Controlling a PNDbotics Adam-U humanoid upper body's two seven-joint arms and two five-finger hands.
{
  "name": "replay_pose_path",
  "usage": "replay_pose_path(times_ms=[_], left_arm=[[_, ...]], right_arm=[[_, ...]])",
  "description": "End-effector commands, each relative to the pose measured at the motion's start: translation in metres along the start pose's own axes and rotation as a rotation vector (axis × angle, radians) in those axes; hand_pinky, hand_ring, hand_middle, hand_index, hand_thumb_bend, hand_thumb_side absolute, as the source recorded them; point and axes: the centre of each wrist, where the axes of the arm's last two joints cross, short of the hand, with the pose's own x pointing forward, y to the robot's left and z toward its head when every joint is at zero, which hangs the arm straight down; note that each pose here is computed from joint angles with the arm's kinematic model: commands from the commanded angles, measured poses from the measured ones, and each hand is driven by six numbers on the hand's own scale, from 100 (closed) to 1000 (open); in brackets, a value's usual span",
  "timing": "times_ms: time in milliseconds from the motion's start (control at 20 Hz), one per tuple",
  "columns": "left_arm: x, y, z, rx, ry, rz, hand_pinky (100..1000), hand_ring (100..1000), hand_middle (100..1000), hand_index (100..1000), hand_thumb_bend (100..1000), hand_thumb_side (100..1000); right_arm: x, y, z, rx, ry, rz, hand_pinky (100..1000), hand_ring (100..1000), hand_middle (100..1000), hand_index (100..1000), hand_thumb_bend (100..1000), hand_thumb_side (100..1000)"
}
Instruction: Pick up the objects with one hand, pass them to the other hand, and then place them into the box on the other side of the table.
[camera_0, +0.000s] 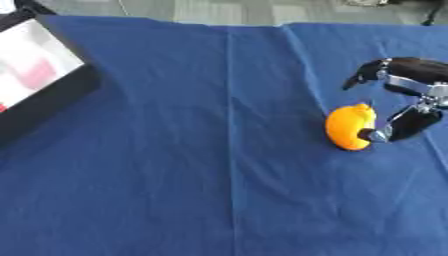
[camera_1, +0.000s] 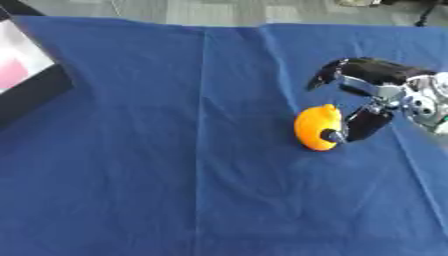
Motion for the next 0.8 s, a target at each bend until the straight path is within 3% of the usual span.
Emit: replay_pose_path(times_ms=[50,800], left_arm=[[0.004,0.009,0.000,0.023,-0.014,-0.011,970,740,722,808,100,730],[0.007,0.006,0.000,0.017,-0.019,0.006,971,740,719,792,100,732]], right_arm=[[-0.002,-0.009,0.004,-0.020,0.039,0.042,927,851,782,812,484,120],[0.004,0.005,-0.001,-0.026,0.100,0.041,914,798,715,767,445,100]])
